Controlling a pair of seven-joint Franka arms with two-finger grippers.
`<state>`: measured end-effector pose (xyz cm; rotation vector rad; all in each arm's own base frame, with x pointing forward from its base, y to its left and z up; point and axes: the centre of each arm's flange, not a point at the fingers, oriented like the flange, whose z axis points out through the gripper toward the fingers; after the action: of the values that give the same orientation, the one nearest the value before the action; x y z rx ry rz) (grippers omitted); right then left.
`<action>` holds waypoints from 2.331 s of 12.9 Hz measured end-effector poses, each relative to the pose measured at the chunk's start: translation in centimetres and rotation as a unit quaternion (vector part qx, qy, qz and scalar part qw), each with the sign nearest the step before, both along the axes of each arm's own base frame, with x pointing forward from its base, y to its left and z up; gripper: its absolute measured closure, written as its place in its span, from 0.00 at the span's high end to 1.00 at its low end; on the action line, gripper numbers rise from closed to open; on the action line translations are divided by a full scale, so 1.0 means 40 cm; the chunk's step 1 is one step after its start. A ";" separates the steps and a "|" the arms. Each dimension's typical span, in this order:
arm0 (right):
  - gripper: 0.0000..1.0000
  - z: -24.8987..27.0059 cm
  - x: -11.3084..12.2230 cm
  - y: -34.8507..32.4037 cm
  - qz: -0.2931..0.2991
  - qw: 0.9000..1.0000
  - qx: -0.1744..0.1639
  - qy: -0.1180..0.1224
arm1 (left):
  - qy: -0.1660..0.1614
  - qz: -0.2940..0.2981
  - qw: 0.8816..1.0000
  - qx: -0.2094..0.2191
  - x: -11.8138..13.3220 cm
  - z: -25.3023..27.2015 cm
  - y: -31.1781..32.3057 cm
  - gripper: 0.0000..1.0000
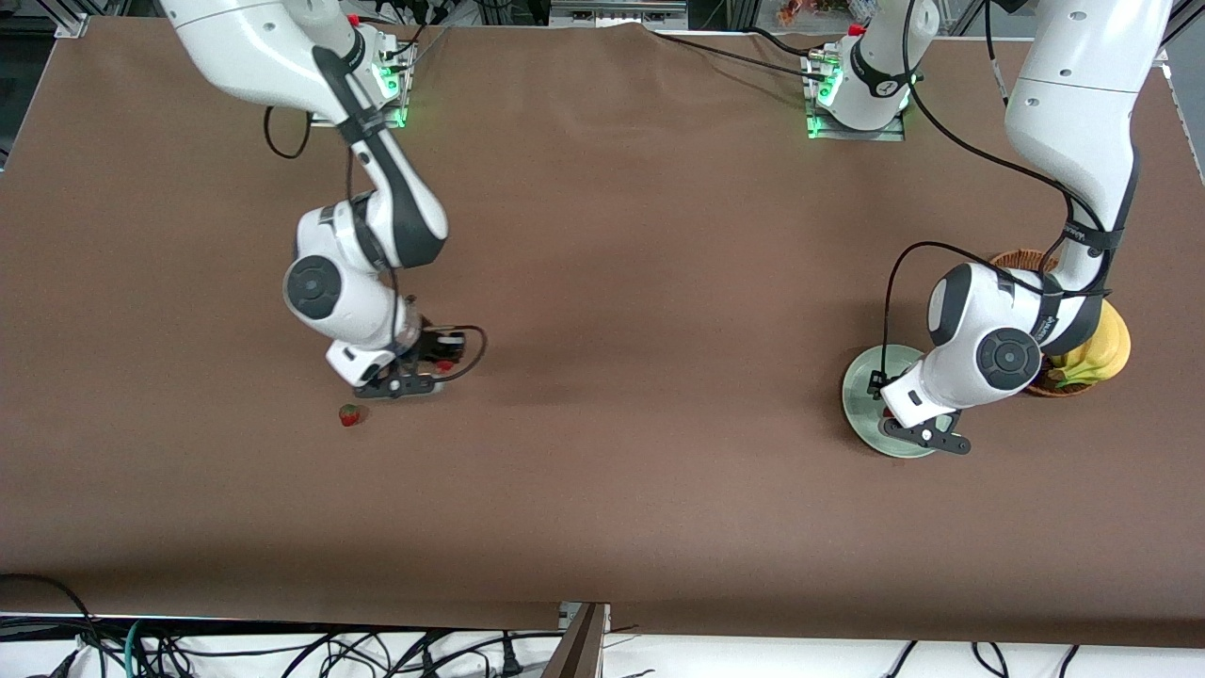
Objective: Collect all strawberries into plate
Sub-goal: 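Carry the strawberry to the plate with the left gripper and release, then set the second strawberry mid-table with the right gripper and release, then grasp the last strawberry with the right gripper while the left grasps another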
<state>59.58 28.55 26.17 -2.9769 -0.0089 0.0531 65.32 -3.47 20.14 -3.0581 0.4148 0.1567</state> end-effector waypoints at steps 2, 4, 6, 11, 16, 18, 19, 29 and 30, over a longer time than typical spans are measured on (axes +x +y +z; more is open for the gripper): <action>0.32 0.034 -0.050 0.176 -0.039 0.999 0.007 0.001 | -0.007 -0.001 1.000 0.000 0.011 0.016 -0.001 0.89; 0.32 0.021 -0.113 0.365 -0.090 0.996 0.013 0.010 | -0.010 0.001 1.000 0.002 0.026 0.058 0.002 1.00; 0.32 -0.017 -0.172 0.545 -0.135 0.991 0.021 0.014 | 0.013 0.003 1.000 0.009 0.045 0.143 -0.004 1.00; 0.32 -0.155 -0.237 0.694 -0.180 0.983 0.045 -0.009 | 0.066 0.012 0.998 -0.017 0.039 0.294 -0.067 1.00; 0.68 -0.174 -0.220 0.698 -0.188 0.981 0.043 -0.033 | 0.092 0.005 0.995 -0.045 0.015 0.256 -0.157 1.00; 0.86 -0.097 -0.145 0.639 -0.192 0.981 0.025 -0.029 | 0.095 0.006 0.994 -0.045 0.007 0.250 -0.207 1.00; 0.86 -0.049 -0.099 0.590 -0.181 0.983 0.016 -0.025 | 0.094 0.008 0.994 -0.047 0.005 0.251 -0.221 1.00; 0.86 0.014 0.223 -0.225 0.122 0.988 -0.094 0.001 | 0.062 0.237 0.969 -0.015 -0.188 0.093 -0.820 1.00; 0.86 -0.009 0.237 -0.295 0.132 0.987 -0.094 -0.001 | 0.059 0.257 0.965 -0.011 -0.215 0.075 -0.864 1.00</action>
<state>69.06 16.75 25.82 -3.1424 -0.4232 0.0868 56.73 -38.03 23.12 -3.1120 -0.3874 0.3551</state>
